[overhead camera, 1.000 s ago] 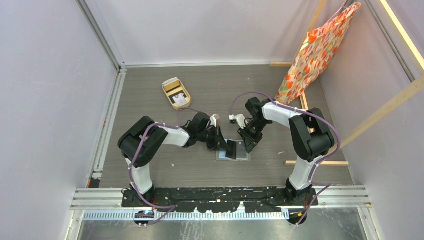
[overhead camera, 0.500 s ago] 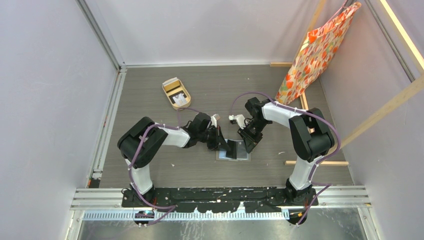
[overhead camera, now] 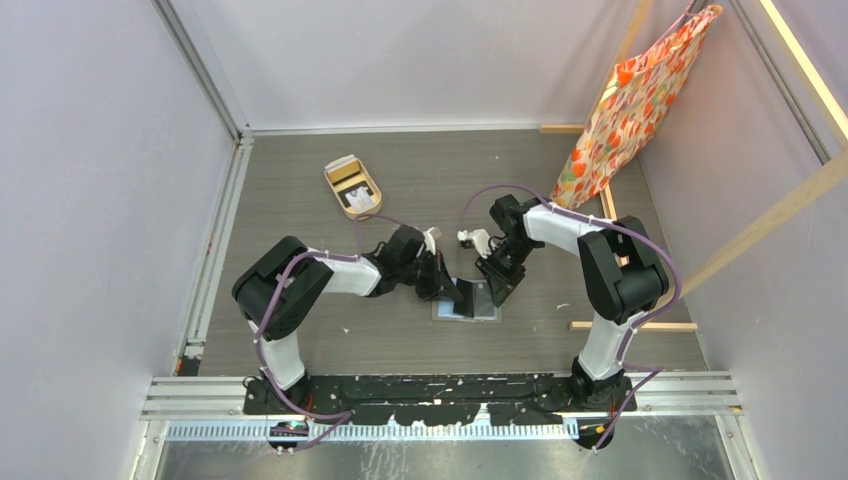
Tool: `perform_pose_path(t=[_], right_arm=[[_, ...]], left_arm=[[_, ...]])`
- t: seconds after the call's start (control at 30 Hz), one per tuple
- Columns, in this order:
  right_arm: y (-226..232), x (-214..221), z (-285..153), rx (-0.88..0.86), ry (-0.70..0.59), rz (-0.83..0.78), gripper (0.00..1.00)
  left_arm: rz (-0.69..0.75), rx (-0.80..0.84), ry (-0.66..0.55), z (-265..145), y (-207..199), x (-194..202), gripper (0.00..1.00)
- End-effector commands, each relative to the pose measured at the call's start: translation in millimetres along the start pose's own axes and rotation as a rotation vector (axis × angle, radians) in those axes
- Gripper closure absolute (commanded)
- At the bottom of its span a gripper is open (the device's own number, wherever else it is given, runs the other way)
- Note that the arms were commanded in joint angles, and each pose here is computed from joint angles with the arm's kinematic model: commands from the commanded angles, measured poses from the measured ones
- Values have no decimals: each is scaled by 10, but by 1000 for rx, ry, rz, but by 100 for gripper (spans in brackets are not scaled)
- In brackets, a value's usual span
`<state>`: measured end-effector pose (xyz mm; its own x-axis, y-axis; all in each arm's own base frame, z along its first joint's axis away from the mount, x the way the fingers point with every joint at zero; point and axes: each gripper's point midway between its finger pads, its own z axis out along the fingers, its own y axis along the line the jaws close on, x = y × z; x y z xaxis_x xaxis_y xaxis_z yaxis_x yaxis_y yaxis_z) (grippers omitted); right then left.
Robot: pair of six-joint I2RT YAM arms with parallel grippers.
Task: Put the credit cards into the card holder
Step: Insert the credit card into the card holder.
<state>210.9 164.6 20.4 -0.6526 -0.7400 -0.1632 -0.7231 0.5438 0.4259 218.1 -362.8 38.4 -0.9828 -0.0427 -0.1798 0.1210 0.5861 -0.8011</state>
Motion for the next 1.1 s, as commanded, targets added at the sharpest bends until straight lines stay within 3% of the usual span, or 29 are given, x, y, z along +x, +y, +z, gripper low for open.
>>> perform_pose_path(t=[0.0,1.07], right_arm=[[39,-125,-78,7,-36,-41,84],[56,-128,-71,5,-33,-48,84]], left_arm=[[12,-99,-61,-1,192,-53,100],[-27,-61,-77,118,139,56,99]])
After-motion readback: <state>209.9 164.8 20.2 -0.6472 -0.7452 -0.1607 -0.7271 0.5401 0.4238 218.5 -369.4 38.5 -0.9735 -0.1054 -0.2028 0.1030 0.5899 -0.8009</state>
